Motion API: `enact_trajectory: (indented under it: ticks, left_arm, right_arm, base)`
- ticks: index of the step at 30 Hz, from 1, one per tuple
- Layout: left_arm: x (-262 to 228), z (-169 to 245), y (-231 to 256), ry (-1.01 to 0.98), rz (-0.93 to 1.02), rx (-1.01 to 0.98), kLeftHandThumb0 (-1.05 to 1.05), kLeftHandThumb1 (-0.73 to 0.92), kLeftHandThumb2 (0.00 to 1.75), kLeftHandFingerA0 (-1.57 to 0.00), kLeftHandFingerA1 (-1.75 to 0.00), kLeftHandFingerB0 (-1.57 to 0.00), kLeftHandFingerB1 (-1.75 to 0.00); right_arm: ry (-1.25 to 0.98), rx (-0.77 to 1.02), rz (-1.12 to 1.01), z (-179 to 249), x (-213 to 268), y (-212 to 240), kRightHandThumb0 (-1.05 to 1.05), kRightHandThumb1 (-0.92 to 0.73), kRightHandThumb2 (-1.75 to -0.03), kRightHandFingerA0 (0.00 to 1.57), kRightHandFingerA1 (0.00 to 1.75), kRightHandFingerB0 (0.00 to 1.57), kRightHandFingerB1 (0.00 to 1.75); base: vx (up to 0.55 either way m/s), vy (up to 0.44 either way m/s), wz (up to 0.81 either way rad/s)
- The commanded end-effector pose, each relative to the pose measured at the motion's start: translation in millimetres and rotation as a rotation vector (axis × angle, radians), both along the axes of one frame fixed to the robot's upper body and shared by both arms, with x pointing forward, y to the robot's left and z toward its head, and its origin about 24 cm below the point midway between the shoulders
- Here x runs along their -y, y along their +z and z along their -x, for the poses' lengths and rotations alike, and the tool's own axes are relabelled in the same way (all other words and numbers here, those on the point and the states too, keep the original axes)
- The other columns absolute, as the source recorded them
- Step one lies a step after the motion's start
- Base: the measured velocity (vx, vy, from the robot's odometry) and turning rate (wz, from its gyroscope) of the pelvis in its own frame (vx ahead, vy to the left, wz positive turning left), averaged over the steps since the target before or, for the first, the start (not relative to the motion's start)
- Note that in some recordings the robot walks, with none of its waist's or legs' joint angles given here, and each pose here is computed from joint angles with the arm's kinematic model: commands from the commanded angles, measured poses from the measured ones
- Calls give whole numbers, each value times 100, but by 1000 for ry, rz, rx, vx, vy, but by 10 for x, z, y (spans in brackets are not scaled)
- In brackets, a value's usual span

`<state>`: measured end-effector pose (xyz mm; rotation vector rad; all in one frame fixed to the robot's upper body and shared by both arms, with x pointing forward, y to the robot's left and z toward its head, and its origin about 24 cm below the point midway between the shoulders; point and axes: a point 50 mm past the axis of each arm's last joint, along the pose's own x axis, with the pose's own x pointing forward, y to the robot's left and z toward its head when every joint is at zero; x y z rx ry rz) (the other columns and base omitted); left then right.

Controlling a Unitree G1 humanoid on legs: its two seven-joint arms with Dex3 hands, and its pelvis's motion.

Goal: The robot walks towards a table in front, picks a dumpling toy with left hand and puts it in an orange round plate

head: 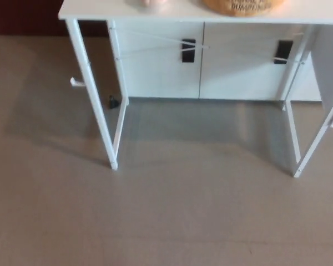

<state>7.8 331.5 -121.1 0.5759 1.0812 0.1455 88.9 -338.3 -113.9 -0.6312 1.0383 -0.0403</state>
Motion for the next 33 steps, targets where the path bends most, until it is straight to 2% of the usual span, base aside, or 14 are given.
enact_trajectory:
  ticks: [1, 7, 8, 12, 13, 14, 16, 19, 20, 24, 26, 31, 32, 33]
  left_arm:
    - [-47, -11, 20, -11, -38, -9, -29, 51, 55, -38, -36, -26, -30]
    - [-52, 0, 20, -30, -48, -25, -30, 51, 55, -40, -37, -25, -29]
    - [-55, 10, 18, -18, -38, -30, -28, 52, 56, -50, -38, -25, -30]
    - [-63, 34, 22, -17, -44, -36, -31, 52, 56, -49, -38, -25, -30]
    - [-62, 41, 27, -23, -42, -31, -25, 36, 85, -34, -57, -12, -47]
    - [-60, 44, 32, -29, -42, -26, -32, 52, 55, -44, -37, -26, -30]
    - [-58, 45, 36, -34, -41, -21, -33, 52, 56, -54, -40, -26, -30]
    - [-56, 45, 38, -26, -29, -15, -32, 52, 56, -53, -39, -26, -30]
    - [-54, 43, 36, -13, -18, -9, -31, 52, 56, -64, -45, -25, -30]
    - [-63, 59, 38, -11, -20, -17, -32, 52, 56, -60, -41, -25, -30]
    - [-64, 73, 43, -24, -20, -20, -32, 52, 56, -50, -38, -25, -30]
    - [-63, 85, 37, -20, -28, -30, -31, 53, 56, -51, -38, -25, -30]
    - [-60, 88, 35, -16, -27, -30, -24, 37, 85, -33, -57, -12, -47]
    - [-61, 94, 37, -19, -32, -31, -32, 52, 56, -41, -36, -26, -30]
  right_arm:
    - [24, -31, 12, 14, 17, 0, -55, -54, -86, 53, 57, 34, 47]
    - [32, -36, 5, 21, 21, 2, -55, -54, -87, 53, 57, 35, 48]
    - [23, -43, -2, 29, 24, -1, -55, -54, -87, 53, 57, 34, 48]
    - [30, -52, -7, 49, 14, -10, -55, -54, -87, 54, 58, 35, 49]
    - [25, -56, -12, 54, 10, -16, -54, -55, -87, 55, 59, 35, 49]
    - [22, -57, -14, 58, 7, -19, -54, -55, -87, 54, 59, 35, 49]
    - [15, -56, -16, 63, 3, -23, -54, -55, -87, 55, 59, 35, 49]
    - [20, -54, -18, 58, -1, -22, -55, -55, -87, 55, 59, 35, 49]
    - [10, -59, -20, 64, -3, -30, -55, -55, -87, 55, 58, 35, 48]
    - [2, -63, -29, 69, -16, -41, -54, -55, -87, 56, 60, 35, 49]
    - [14, -68, -29, 63, -15, -38, -54, -56, -87, 54, 58, 35, 48]
    - [34, -71, -24, 59, -21, -37, -54, -56, -87, 54, 58, 35, 49]
    - [29, -73, -26, 63, -21, -39, -55, -55, -87, 53, 58, 35, 49]
    - [36, -78, -19, 64, -26, -44, -56, -55, -87, 53, 57, 36, 48]
  base:
    - [486, 135, -21]
    - [519, 128, -39]
    - [470, 97, 0]
    - [369, 47, 7]
    - [308, -45, 13]
    - [315, -91, 24]
    - [357, -119, 24]
    - [368, -209, 52]
    - [311, -208, 29]
    - [229, -114, 6]
    - [228, -29, -9]
    - [188, 81, -16]
    - [211, 163, -20]
    - [215, 215, 40]
